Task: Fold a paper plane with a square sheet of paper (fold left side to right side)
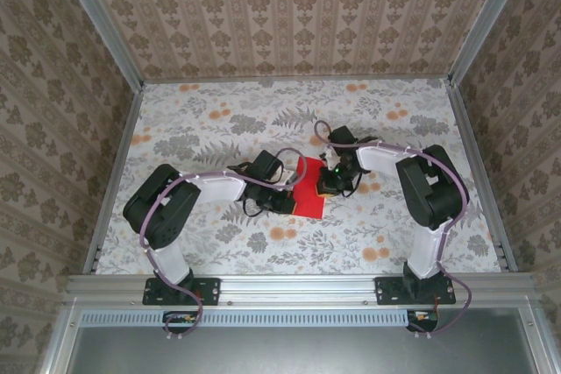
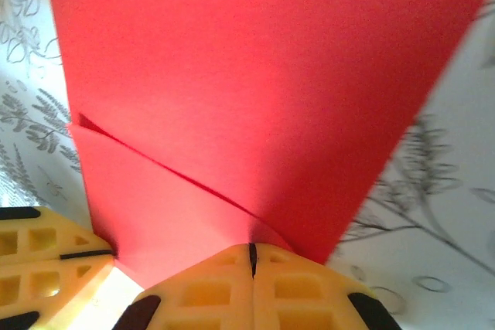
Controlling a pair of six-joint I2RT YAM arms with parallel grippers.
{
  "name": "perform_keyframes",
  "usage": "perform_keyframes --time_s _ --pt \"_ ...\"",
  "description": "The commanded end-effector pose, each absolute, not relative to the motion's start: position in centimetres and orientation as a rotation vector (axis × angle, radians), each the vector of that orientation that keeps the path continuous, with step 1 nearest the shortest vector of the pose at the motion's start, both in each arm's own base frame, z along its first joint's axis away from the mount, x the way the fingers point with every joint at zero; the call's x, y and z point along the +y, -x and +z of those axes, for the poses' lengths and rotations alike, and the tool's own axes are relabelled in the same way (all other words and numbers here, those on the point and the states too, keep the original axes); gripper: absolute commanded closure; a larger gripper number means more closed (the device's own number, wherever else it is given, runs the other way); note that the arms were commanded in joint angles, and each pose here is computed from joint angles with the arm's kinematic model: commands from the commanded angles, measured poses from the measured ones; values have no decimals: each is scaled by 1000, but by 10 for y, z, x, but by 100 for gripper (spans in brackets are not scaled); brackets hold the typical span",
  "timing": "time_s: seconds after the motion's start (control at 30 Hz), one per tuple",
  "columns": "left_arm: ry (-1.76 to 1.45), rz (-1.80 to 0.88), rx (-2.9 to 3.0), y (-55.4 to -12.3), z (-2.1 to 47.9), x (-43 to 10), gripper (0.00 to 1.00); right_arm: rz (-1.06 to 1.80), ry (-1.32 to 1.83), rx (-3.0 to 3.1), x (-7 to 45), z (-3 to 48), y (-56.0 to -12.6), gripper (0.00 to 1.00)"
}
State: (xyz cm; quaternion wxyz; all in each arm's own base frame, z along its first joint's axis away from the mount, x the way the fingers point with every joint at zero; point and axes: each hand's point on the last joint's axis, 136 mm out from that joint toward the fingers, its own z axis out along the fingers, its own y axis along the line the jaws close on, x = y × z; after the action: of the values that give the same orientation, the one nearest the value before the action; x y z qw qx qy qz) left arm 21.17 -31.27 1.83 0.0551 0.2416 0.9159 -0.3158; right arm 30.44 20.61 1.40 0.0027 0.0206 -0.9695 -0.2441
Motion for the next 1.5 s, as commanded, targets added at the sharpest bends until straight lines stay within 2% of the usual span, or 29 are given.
perform_keyframes --time_s 0.0,0.17,0.47,0.7,1.03,1.47 --pt "-725 -757 2955 -192 -18 -276 100 -583 -34 -3120 173 17 -314 100" --pt "-731 -771 2932 -194 -13 -280 100 -645 -45 -3148 178 36 -315 100" --pt "-736 -791 2894 -199 -3 -286 99 -960 -108 -3042 239 47 -298 100" --pt "-742 -827 2867 -204 6 -294 98 -799 -122 -3028 236 20 -296 100" --pt "-860 -948 2748 -214 48 -329 97 -635 -100 -3001 220 0 -286 100" --pt "-909 -961 2770 -218 27 -343 98 -637 -103 -2996 220 -1 -284 100"
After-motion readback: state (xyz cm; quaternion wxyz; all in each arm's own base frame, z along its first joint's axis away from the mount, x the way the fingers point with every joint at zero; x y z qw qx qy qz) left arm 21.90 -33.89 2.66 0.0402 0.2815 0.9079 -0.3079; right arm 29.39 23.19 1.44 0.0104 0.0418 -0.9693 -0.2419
